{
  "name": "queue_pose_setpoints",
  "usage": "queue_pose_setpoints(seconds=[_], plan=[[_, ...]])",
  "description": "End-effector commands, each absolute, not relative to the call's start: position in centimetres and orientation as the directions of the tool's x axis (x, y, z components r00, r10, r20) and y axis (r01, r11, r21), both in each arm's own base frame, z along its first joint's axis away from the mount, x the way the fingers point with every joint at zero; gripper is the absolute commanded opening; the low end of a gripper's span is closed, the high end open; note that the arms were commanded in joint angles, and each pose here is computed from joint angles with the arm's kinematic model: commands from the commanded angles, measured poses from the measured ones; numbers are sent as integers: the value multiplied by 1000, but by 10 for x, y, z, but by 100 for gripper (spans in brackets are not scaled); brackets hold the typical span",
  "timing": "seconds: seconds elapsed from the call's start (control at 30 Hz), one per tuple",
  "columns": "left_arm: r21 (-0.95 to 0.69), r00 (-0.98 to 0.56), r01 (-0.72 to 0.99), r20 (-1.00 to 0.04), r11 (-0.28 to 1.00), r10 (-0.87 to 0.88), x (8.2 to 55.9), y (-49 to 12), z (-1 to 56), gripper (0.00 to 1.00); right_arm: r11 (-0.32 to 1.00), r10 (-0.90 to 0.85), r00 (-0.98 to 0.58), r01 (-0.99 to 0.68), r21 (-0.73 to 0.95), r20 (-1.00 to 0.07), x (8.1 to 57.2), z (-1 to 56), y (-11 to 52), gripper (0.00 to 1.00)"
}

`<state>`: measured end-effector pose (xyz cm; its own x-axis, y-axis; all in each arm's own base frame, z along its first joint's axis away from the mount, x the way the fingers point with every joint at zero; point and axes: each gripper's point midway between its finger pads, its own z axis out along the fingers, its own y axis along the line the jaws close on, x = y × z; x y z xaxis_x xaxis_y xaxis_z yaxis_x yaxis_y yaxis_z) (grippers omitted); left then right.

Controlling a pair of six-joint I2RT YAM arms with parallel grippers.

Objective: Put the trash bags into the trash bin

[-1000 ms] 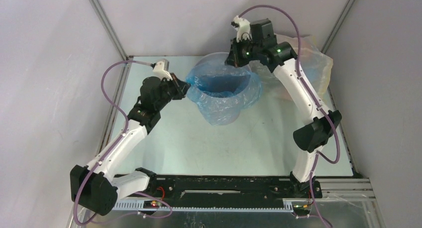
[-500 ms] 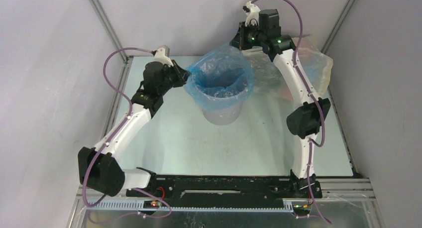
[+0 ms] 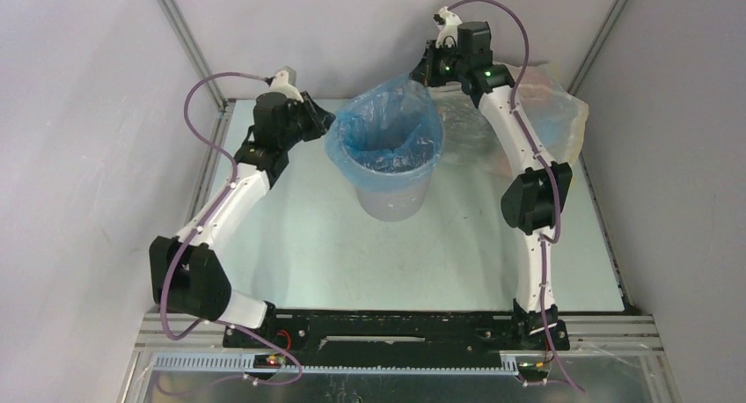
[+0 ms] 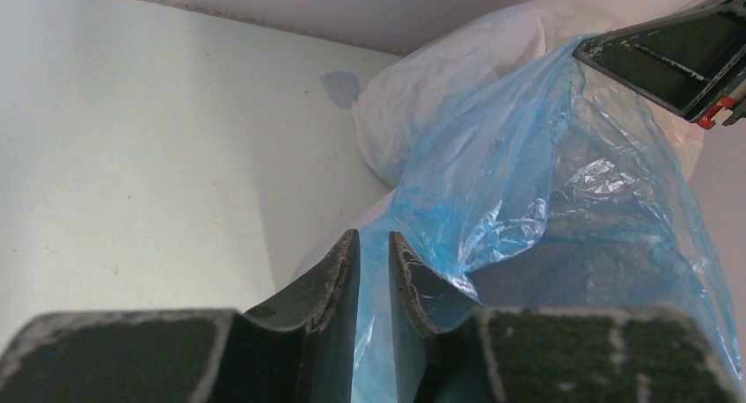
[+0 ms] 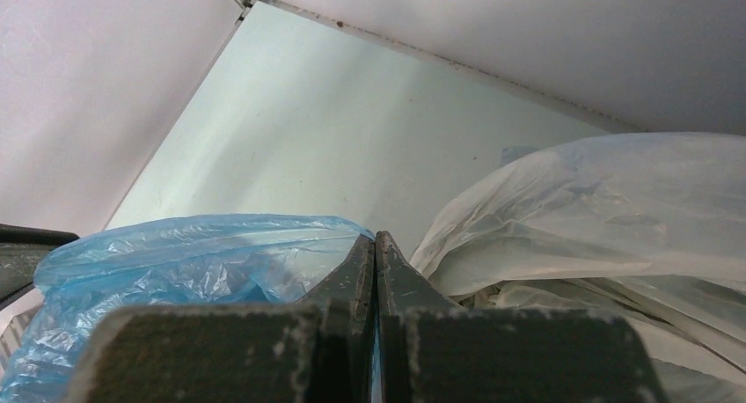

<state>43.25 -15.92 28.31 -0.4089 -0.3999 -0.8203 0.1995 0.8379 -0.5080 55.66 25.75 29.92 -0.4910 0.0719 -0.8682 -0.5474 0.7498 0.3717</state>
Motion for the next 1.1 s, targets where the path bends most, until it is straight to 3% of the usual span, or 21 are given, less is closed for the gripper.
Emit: queue_pose_setpoints(seconds=[0.0,0.17,0.33,0.63,1.07], plan=[[-535,-423,220,-806,815,-415,444,-165,287,27,721,74,-470,-584,373,-879,557,310,264,0],[-546,-462,202,-785,813,-413,450,-167,268,32,738,55,-531,-549,392,-846,552,284,260,0],[-579,-520,208,-748,789,-412,457,-174,252,28,766,101,-646,-435,474,-757,549,259,237,0],[-602,-544,218,-728,768,-417,449,-178,245,31,730,84,-689,-449,515,-720,497,254,247,0],[-558,-402,114,-783,822,-475,408,-132,268,53,805,157,-647,-353,476,-746,462,283,214,0]])
